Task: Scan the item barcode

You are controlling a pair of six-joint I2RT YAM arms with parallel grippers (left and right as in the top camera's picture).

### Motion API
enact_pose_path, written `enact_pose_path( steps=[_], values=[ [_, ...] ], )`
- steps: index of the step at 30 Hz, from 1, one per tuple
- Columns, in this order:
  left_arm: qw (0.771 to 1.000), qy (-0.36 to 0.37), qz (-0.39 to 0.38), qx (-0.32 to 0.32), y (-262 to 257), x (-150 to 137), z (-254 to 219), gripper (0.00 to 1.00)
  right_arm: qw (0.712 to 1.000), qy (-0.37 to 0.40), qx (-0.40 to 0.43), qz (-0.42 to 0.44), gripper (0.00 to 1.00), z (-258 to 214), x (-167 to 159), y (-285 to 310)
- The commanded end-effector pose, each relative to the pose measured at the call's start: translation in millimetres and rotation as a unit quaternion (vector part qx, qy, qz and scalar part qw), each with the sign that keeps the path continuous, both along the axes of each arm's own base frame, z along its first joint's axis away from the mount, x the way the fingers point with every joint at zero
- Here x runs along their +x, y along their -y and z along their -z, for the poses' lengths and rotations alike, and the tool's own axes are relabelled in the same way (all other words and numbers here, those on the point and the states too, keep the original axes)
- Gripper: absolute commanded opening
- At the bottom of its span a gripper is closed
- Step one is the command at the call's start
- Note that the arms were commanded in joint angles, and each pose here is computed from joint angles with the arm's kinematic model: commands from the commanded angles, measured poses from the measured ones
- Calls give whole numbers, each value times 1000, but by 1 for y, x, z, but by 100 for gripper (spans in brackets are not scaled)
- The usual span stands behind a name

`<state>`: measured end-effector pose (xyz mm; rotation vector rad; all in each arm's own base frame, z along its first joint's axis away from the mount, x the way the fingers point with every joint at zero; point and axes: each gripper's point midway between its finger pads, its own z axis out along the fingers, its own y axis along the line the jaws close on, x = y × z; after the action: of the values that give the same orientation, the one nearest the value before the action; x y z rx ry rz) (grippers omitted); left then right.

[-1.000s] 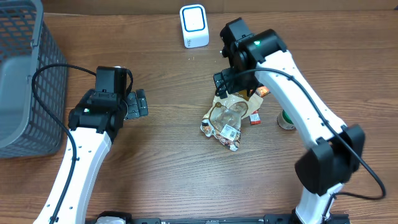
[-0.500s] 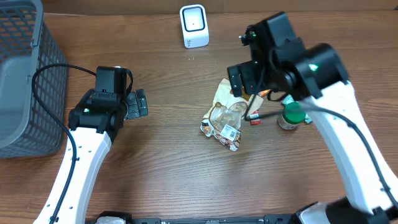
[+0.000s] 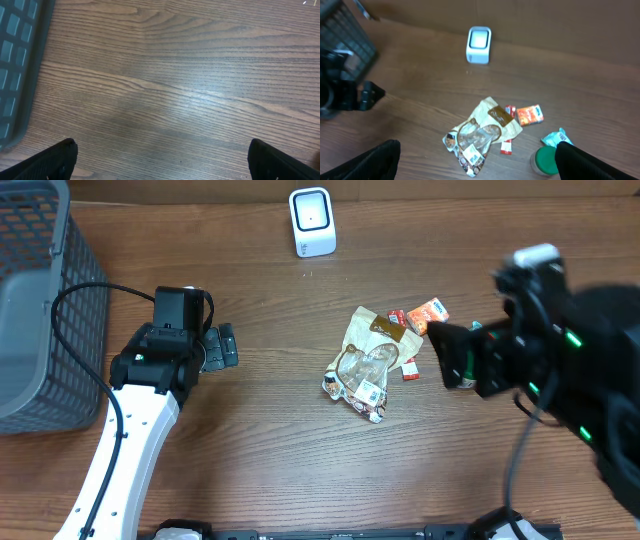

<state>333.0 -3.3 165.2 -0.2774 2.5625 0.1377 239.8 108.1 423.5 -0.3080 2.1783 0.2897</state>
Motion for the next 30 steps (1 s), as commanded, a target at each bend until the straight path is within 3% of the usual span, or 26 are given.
enact_pose_path(
  steps=[1, 9, 30],
  values=[
    [1000, 13, -1, 7, -4, 4, -9, 100, 999, 38, 22, -1, 100, -20, -24, 10],
    [1000, 13, -1, 7, -4, 4, -9, 100, 997, 69, 37, 0, 100, -34, -46, 22],
    [1000, 13, -1, 7, -4, 4, -9, 100, 997, 69, 37, 2, 100, -34, -46, 23]
  ],
)
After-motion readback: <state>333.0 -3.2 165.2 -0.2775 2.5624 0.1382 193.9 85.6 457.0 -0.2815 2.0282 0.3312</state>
